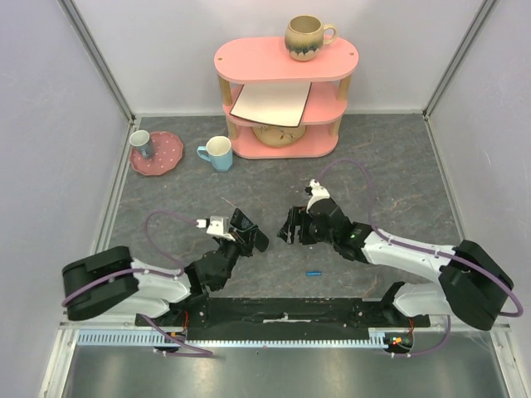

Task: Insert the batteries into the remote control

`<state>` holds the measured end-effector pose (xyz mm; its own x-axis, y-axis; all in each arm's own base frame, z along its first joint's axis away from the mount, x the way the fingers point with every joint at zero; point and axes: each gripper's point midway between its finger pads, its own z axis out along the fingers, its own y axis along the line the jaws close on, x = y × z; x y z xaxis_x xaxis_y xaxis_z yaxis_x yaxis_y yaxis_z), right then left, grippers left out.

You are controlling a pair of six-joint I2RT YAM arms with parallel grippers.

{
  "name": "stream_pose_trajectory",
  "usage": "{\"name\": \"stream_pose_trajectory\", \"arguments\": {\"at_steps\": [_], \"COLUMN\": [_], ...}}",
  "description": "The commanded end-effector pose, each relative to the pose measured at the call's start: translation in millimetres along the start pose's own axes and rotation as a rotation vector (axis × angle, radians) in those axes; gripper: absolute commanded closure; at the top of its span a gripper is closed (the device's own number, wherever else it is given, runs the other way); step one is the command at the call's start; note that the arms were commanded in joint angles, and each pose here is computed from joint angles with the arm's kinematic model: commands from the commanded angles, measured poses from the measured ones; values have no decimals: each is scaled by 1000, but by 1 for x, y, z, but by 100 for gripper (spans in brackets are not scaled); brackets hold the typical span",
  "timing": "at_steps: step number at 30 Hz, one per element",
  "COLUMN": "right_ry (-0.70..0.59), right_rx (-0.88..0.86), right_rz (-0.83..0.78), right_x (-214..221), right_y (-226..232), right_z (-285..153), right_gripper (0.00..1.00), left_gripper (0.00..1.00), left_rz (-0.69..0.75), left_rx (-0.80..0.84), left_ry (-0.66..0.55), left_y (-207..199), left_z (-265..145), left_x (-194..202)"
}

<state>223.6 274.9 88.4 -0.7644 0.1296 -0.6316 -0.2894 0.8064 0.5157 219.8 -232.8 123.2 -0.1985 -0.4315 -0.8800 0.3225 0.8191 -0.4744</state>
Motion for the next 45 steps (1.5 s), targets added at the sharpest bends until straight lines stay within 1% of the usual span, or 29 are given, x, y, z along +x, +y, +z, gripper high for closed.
{"name": "stream_pose_trajectory", "arguments": {"at_steps": [1, 2, 7, 13, 17, 21, 24, 29, 36, 41, 45], "right_ry": [-16, -14, -16, 59, 80, 84, 54, 31, 54, 78, 73], "right_rx": [-119, -121, -148, -136, -121, -140, -176, -170, -144, -160, -170], "right_rz": [51, 57, 63, 85, 91, 115, 142, 153, 157, 164, 169], "right_x": [-20, -20, -30, -12, -3, 2, -4, -10, 1, 9, 9], "right_y": [38, 39, 53, 52, 49, 50, 57, 58, 49, 49, 50], "right_z": [6, 9, 15, 33, 39, 43, 44, 49, 58, 61, 63], "right_gripper": [18, 19, 19, 21, 23, 23, 23, 21, 22, 23, 23], "left_gripper": [98, 98, 98, 98, 98, 98, 98, 98, 98, 98, 98], "left_rz": [-5, -5, 85, 155, 194, 200, 189, 177, 132, 101, 94], "left_rx": [24, 26, -6, -39, -60, -63, -64, -91, -150, -175, -181], "left_ry": [-175, -195, -181, -191, -185, -178, -176, -153, -135, -114, -98], "left_y": [-14, -15, -11, -11, -10, -10, -10, -4, 9, 15, 18], "left_z": [10, 10, 17, 22, 21, 21, 21, 20, 17, 15, 13], "left_x": [-37, -41, -32, -34, -32, -30, -28, -19, -11, -5, 0]}}
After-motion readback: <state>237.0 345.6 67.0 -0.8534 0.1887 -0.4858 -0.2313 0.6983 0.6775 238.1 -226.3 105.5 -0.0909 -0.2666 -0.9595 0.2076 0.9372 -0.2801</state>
